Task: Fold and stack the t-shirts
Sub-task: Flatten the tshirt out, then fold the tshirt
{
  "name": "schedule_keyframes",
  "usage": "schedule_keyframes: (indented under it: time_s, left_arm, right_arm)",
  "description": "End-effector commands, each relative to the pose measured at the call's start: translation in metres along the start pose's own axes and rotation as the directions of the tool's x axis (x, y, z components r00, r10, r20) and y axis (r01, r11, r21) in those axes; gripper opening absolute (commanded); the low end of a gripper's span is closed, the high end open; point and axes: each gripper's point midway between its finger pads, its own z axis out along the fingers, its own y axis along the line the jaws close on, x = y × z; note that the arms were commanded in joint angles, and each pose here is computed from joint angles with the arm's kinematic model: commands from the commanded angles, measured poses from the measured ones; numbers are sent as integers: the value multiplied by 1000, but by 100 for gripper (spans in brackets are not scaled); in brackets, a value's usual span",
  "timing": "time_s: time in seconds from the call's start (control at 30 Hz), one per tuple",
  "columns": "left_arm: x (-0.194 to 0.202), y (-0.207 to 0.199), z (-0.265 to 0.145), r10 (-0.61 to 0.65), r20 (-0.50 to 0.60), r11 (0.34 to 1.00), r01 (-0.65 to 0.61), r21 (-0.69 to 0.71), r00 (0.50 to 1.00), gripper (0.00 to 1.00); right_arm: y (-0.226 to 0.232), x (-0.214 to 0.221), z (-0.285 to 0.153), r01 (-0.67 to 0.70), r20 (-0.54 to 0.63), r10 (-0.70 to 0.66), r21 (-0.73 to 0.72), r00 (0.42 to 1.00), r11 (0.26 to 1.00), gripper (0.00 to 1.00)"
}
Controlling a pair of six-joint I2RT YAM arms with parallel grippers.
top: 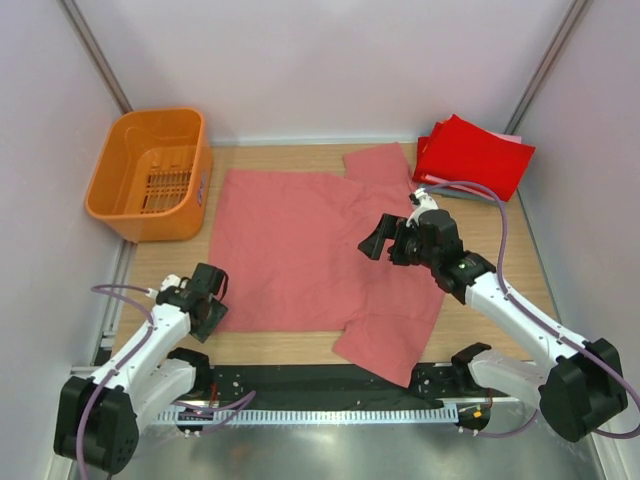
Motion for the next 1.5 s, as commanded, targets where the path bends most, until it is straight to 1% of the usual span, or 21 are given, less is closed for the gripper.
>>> schedule_keyframes:
  time_s: [0.0, 0.17, 0.2, 0.27, 0.3, 0.33, 0.37, 0.47, 0.53, 0.6, 0.63, 0.7, 0.73, 0.87, 0.97, 1.03, 1.1, 1.17, 1.2, 1.3, 1.47]
  left_arm:
    - [-12, -13, 12, -53, 78, 998, 51, 28, 996, 52]
    - [-10, -16, 20, -27, 69, 1000, 27, 3, 997, 47]
    - [-10, -18, 20, -28, 67, 1000, 28, 10, 997, 39]
    - [-9, -19, 21, -21, 66, 1000, 20, 14, 998, 29]
    - [-9, -19, 21, -19, 64, 1000, 18, 18, 998, 11]
    - [-8, -20, 20, -12, 61, 1000, 10, 23, 998, 8]
    - [-9, -20, 18, -9, 59, 1000, 7, 27, 998, 6]
    - [-11, -20, 13, 4, 64, 999, -6, 43, 998, 7]
    - [-13, -18, 11, 9, 78, 999, -13, 45, 997, 0]
    - [-16, -17, 6, 4, 89, 998, -10, 66, 996, 0]
    - [-16, -20, 4, -1, 86, 996, -6, 84, 996, 0]
    - [-17, -23, 0, -2, 90, 993, -9, 117, 996, 0]
    - [-16, -24, 0, 1, 88, 992, -12, 127, 996, 0]
    - [-13, -33, -4, 30, 69, 983, -42, 181, 997, 0]
    - [-11, -34, -6, 35, 61, 980, -46, 194, 998, 0]
    - [-10, -35, -6, 37, 59, 977, -49, 207, 998, 0]
    - [-9, -36, -7, 40, 55, 974, -52, 222, 998, 0]
    - [-9, -38, -9, 42, 55, 970, -54, 238, 998, 0]
    - [-7, -37, -9, 43, 51, 970, -54, 239, 998, 0]
    - [-6, -38, -10, 40, 49, 965, -51, 258, 998, 0]
    - [-5, -39, -10, 33, 48, 960, -45, 277, 998, 0]
  right_arm:
    - [4, -4, 0, 24, 16, -24, -19, 1000, 1000, 100]
    - [-1, -1, 0, 23, 4, -23, 5, 1000, 1000, 100]
    - [-2, -1, -1, 26, 6, -26, 11, 1000, 1000, 100]
    - [-5, -2, -2, 23, 9, -23, 32, 1000, 999, 100]
    - [-7, -1, -4, 23, 4, -23, 46, 1000, 999, 100]
    - [-10, -1, -5, 17, 2, -17, 65, 1000, 998, 99]
    - [-22, -6, -8, -4, 40, -2, 138, 999, 990, 99]
    - [-59, 3, -29, -57, 68, 34, 375, 997, 925, 98]
    - [-60, 29, -39, -38, 31, 27, 461, 999, 887, 98]
    - [-57, 66, -41, 34, -73, 4, 504, 997, 863, 98]
    - [-41, 89, -42, 63, -96, -18, 492, 995, 868, 99]
    - [-39, 121, -49, 141, -171, -59, 517, 983, 844, 100]
    - [-27, 140, -53, 138, -184, -52, 493, 981, 859, 100]
    - [-12, 173, -72, 185, -229, -84, 465, 970, 866, 95]
    - [-6, 189, -95, 339, -301, -210, 487, 930, 805, 92]
    - [-8, 191, -109, 440, -356, -282, 524, 891, 729, 91]
    - [-7, 202, -119, 487, -399, -309, 499, 863, 716, 90]
    - [-7, 214, -122, 466, -421, -277, 459, 864, 756, 86]
    - [-15, 229, -121, 446, -447, -240, 441, 861, 778, 79]
    - [-31, 240, -123, 372, -443, -167, 429, 881, 823, 71]
    - [-26, 247, -116, 254, -408, -98, 348, 908, 903, 65]
